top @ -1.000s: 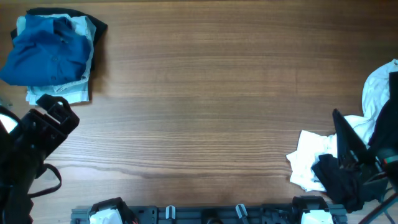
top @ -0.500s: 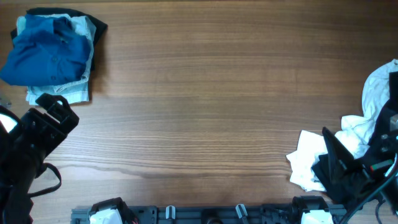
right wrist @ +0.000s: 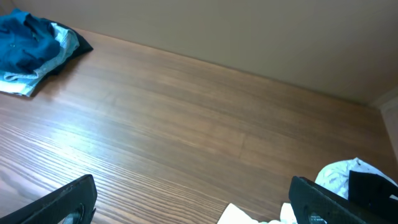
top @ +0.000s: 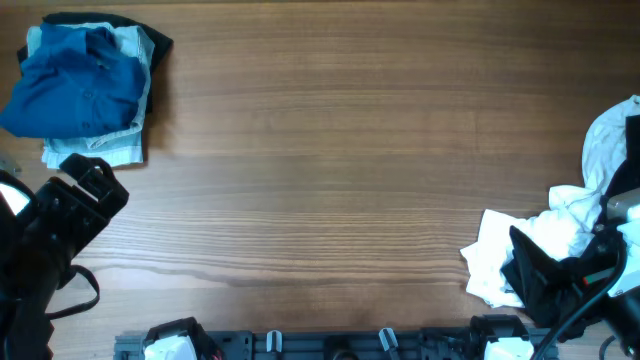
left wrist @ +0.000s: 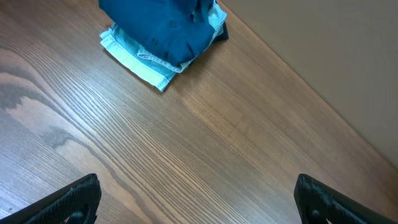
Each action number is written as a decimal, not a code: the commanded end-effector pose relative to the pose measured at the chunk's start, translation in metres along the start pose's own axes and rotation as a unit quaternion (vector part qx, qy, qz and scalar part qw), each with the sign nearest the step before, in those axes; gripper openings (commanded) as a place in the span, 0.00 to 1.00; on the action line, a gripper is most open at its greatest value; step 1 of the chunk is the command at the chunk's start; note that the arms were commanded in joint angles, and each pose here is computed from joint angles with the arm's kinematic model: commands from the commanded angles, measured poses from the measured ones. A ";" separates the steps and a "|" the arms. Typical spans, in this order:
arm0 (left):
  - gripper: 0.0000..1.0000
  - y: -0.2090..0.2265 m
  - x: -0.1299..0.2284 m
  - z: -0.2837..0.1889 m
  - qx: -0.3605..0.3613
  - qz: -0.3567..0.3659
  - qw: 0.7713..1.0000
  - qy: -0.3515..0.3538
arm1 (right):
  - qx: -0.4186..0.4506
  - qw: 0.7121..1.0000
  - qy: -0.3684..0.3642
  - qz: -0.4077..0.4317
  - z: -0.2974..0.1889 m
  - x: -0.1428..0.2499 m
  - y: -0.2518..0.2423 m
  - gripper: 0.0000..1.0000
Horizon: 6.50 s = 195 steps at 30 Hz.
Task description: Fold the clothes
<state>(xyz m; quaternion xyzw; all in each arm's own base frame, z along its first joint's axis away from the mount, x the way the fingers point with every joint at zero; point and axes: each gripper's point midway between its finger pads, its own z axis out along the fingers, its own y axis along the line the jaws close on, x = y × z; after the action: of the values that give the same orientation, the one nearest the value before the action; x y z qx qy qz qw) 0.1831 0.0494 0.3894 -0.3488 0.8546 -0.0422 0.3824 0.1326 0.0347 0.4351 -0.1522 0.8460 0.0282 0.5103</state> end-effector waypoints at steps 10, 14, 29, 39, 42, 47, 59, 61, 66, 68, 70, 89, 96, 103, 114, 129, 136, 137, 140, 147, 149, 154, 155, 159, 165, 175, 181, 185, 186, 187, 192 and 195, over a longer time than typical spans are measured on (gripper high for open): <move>1.00 0.023 -0.006 -0.013 -0.050 0.013 0.998 -0.043 | 0.003 1.000 -0.003 -0.005 -0.002 -0.001 -0.001 1.00; 1.00 0.012 -0.036 -0.052 0.002 0.002 0.986 -0.167 | 0.003 1.000 -0.003 -0.005 -0.002 -0.001 -0.001 1.00; 1.00 -0.021 -0.053 -0.162 0.253 -0.003 0.889 -0.383 | 0.003 1.000 -0.003 -0.005 -0.002 -0.001 -0.001 1.00; 1.00 0.003 0.025 -0.013 0.230 0.010 0.912 -0.339 | 0.003 1.000 -0.003 -0.005 -0.002 -0.001 -0.001 1.00; 1.00 0.011 0.055 0.041 0.210 0.024 0.931 -0.298 | 0.003 1.000 -0.003 -0.005 -0.002 -0.001 -0.001 0.99; 1.00 0.023 0.089 0.094 0.187 0.037 0.948 -0.255 | 0.003 1.000 -0.003 -0.005 -0.002 -0.001 -0.001 1.00; 1.00 0.056 0.157 0.183 0.125 0.061 0.977 -0.162 | 0.003 1.000 -0.003 -0.005 -0.002 -0.001 -0.001 1.00; 1.00 0.060 0.164 0.193 0.118 0.064 0.979 -0.152 | 0.003 1.000 -0.003 -0.005 -0.002 -0.001 -0.001 1.00; 1.00 0.068 0.180 0.211 0.103 0.070 0.984 -0.129 | 0.003 1.000 -0.003 -0.005 -0.002 -0.001 -0.001 1.00; 1.00 0.070 0.184 0.214 0.100 0.071 0.985 -0.123 | 0.003 1.000 -0.003 -0.005 -0.002 -0.001 -0.001 1.00; 1.00 0.070 0.184 0.214 0.100 0.072 0.985 -0.123 | 0.003 1.000 -0.003 -0.005 -0.002 -0.001 -0.001 1.00; 1.00 0.071 0.185 0.215 0.098 0.072 0.985 -0.119 | 0.003 1.000 -0.003 -0.005 -0.002 -0.001 -0.001 1.00; 1.00 0.071 0.185 0.215 0.098 0.072 0.985 -0.119 | 0.003 1.000 -0.003 -0.005 -0.002 -0.001 -0.001 1.00; 1.00 0.071 0.185 0.215 0.098 0.072 0.985 -0.119 | -0.001 1.000 0.020 0.000 -0.002 0.010 0.001 1.00; 1.00 0.071 0.185 0.215 0.098 0.072 0.985 -0.119 | 0.003 0.998 -0.065 -0.018 -0.012 -0.004 0.005 1.00; 1.00 0.071 0.185 0.215 0.098 0.072 0.985 -0.119 | -0.049 0.986 -0.151 -0.042 0.113 0.133 0.037 1.00; 1.00 0.071 0.185 0.215 0.098 0.072 0.985 -0.119 | -0.118 0.980 -0.155 -0.048 0.177 0.172 0.056 1.00; 1.00 0.071 0.185 0.215 0.098 0.072 0.985 -0.119 | -0.120 0.980 -0.153 -0.048 0.183 0.177 0.057 1.00; 1.00 0.071 0.185 0.215 0.098 0.072 0.985 -0.119 | -0.124 0.982 -0.137 -0.042 0.202 0.198 0.058 1.00; 1.00 0.071 0.185 0.215 0.098 0.072 0.985 -0.119 | -0.124 0.983 -0.126 -0.049 0.216 0.214 0.058 1.00; 1.00 0.071 0.185 0.215 0.098 0.072 0.985 -0.119 | -0.122 0.983 -0.125 -0.049 0.217 0.215 0.058 1.00; 1.00 0.071 0.185 0.215 0.098 0.072 0.985 -0.119 | -0.122 0.983 -0.125 -0.050 0.217 0.215 0.058 1.00; 1.00 0.071 0.185 0.215 0.098 0.072 0.985 -0.119 | -0.122 0.983 -0.125 -0.050 0.217 0.215 0.058 1.00; 1.00 0.071 0.185 0.215 0.098 0.072 0.985 -0.119 | -0.122 0.983 -0.125 -0.049 0.217 0.215 0.058 1.00; 1.00 0.071 0.185 0.215 0.098 0.072 0.985 -0.119 | -0.122 0.983 -0.125 -0.049 0.217 0.215 0.058 1.00; 1.00 0.071 0.185 0.215 0.098 0.072 0.985 -0.119 | -0.122 0.983 -0.125 -0.049 0.217 0.215 0.058 1.00; 1.00 0.071 0.185 0.215 0.098 0.072 0.985 -0.119 | -0.122 0.983 -0.125 -0.049 0.217 0.215 0.058 1.00; 1.00 0.071 0.185 0.215 0.098 0.072 0.985 -0.119 | -0.122 0.983 -0.125 -0.050 0.217 0.215 0.058 1.00; 1.00 0.071 0.185 0.215 0.098 0.072 0.985 -0.119 | -0.122 0.983 -0.125 -0.050 0.217 0.215 0.058 1.00; 1.00 0.071 0.185 0.215 0.098 0.072 0.985 -0.119 | -0.122 0.983 -0.125 -0.050 0.217 0.215 0.058 1.00; 1.00 0.071 0.185 0.215 0.098 0.072 0.985 -0.119 | -0.122 0.983 -0.125 -0.049 0.217 0.215 0.058 1.00; 1.00 0.071 0.185 0.215 0.098 0.072 0.985 -0.119 | -0.122 0.983 -0.125 -0.049 0.217 0.215 0.058 1.00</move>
<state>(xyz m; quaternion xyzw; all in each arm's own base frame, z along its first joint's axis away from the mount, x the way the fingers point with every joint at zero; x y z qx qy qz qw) 0.2031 0.0300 0.0977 -0.2578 0.8172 -0.0550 0.5126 0.2100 0.0807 0.1327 -0.2348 0.7692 0.1234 0.5813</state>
